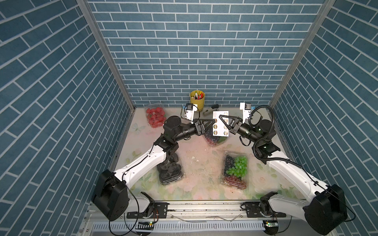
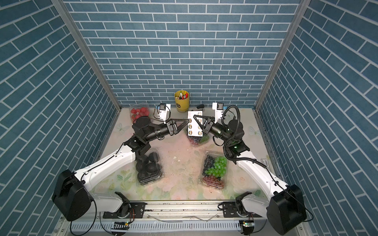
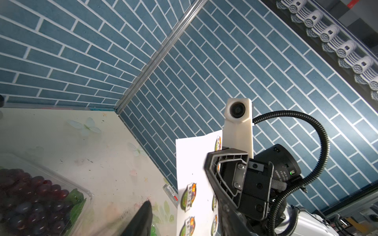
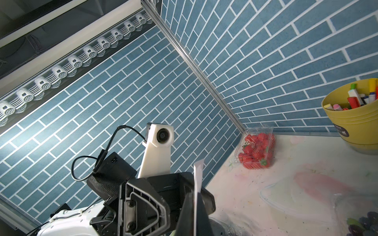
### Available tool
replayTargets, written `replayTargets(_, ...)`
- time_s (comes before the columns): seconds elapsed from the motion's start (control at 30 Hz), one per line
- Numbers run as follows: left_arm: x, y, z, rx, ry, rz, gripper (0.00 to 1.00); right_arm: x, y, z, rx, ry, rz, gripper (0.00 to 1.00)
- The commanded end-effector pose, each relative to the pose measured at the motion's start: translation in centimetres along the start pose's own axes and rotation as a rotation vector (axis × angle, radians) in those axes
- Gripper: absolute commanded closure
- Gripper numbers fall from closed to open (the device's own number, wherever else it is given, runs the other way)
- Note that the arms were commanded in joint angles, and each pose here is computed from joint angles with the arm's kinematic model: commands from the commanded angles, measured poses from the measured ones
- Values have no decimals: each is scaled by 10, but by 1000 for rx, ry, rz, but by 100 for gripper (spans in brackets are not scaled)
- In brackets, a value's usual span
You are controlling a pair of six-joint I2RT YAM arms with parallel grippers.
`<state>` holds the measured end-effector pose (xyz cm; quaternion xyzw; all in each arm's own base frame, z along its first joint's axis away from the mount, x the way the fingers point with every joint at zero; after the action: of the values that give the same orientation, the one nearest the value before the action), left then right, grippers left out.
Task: Label fruit boxes
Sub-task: Adjust the label sticker.
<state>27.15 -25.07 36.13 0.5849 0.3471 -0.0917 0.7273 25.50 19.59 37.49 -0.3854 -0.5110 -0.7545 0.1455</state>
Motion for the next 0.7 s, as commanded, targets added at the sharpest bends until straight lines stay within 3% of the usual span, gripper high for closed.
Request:
replayTargets(0.0,-9,1,0,-10,-59,29,50,10,7,0,-18,55,3,100)
replayTargets(0.37,-8,5,8,-10,-83,16,54,13,6,2,8,91,13,100)
replayTargets(0.57,-13,7,5,-28,-107,19,64,11,6,2,6,82,12,100)
replayTargets(0.63,-14,8,4,-34,-107,22,76,10,6,2,6,80,14,100)
replayTargets(0.67,-13,8,4,-32,-105,22,77,10,6,2,7,80,14,100)
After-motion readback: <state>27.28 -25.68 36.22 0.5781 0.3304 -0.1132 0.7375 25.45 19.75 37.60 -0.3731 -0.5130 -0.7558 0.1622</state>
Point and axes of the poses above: each gripper's point midway between its finger pads, its own z axis out along the fingers, its own x axis along the line the jaws close on, y = z × x, the point moved 8 cm from there along -z, back along the fingers, and after that the axes turned 7 degrees about z, right-handed, at the moved point
